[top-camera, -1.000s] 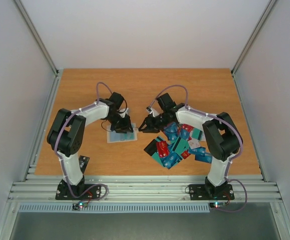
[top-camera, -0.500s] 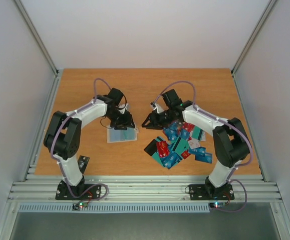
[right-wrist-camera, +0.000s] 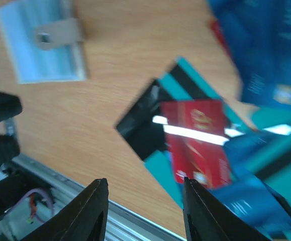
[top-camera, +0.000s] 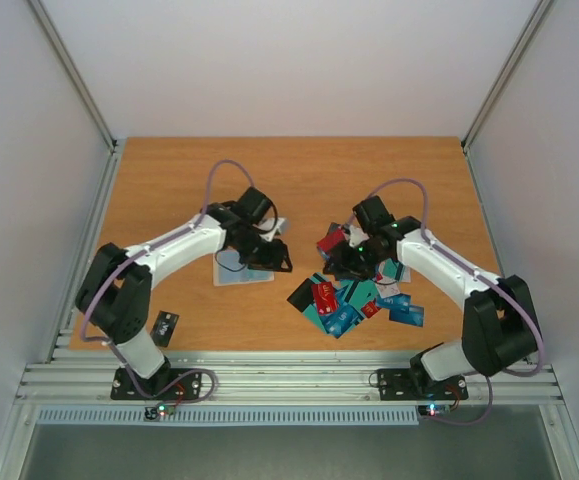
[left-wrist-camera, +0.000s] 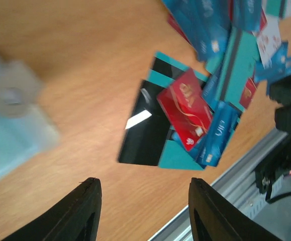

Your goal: Put the credit cards into the card holder

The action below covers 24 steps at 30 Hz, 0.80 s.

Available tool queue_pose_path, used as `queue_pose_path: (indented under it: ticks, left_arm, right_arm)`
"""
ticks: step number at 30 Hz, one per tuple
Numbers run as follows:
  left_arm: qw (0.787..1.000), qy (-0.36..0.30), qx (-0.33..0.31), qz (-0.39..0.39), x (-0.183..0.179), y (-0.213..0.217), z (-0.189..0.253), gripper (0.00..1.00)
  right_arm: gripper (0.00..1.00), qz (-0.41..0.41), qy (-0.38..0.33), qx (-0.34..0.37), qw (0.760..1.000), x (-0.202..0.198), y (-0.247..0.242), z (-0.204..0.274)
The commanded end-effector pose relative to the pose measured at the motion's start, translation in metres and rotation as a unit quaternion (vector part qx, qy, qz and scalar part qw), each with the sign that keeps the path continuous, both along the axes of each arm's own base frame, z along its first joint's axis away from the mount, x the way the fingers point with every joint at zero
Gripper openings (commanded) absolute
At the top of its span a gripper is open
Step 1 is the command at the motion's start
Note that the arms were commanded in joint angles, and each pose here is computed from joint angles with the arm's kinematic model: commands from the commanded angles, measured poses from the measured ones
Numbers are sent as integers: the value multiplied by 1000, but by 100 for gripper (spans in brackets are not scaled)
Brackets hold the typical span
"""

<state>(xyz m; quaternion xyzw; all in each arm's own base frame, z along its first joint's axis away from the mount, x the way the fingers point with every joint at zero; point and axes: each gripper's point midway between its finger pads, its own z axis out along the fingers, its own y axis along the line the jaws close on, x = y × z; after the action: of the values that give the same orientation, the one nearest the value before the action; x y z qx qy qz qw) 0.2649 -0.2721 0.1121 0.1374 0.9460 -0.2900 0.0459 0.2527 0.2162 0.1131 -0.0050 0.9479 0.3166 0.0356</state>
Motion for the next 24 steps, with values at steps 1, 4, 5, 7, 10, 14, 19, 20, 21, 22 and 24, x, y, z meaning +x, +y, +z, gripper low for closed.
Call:
queue_pose_path:
  ticks: [1,4,5,7,10,14,19,20,21,22,24]
  left_arm:
    - [997,5,-45,-70,-20,-51,-10,49]
    - [992,8,-57,-113,-35,-82,-14,49]
    - [990,7,-60,-127,-39,-92,-15,49]
    - [986,12,-62,-152,-49,-112,-19,49]
    - [982,21,-61,-176,-58,-136,-29,49]
    - [981,29,-39,-189,-65,-161,-46,47]
    - [981,32,-7,-189,-67,-177,-69,46]
    - [981,34,3,-189,-68,-178,-74,46]
    - [981,36,12,-190,-69,-179,-79,46]
    - [981,39,18,-192,-71,-179,-84,46]
    - [979,47,26,-195,-75,-179,-94,46]
  right_arm:
    - [44,-87,73,-102,988,-33,-54,-23]
    - [48,-116,107,-131,979,-52,-72,-34]
    - [49,-125,114,-133,977,-57,-76,-37]
    - [50,-144,129,-134,972,-66,-85,-43]
    - [53,-164,142,-132,967,-78,-93,-50]
    - [55,-174,142,-117,967,-83,-96,-56]
    - [55,-183,135,-99,969,-77,-96,-63]
    - [55,-185,132,-97,969,-75,-95,-64]
    - [54,-187,130,-95,969,-72,-95,-65]
    - [53,-187,126,-95,970,-69,-95,-65]
    - [52,-187,126,-102,969,-65,-96,-68]
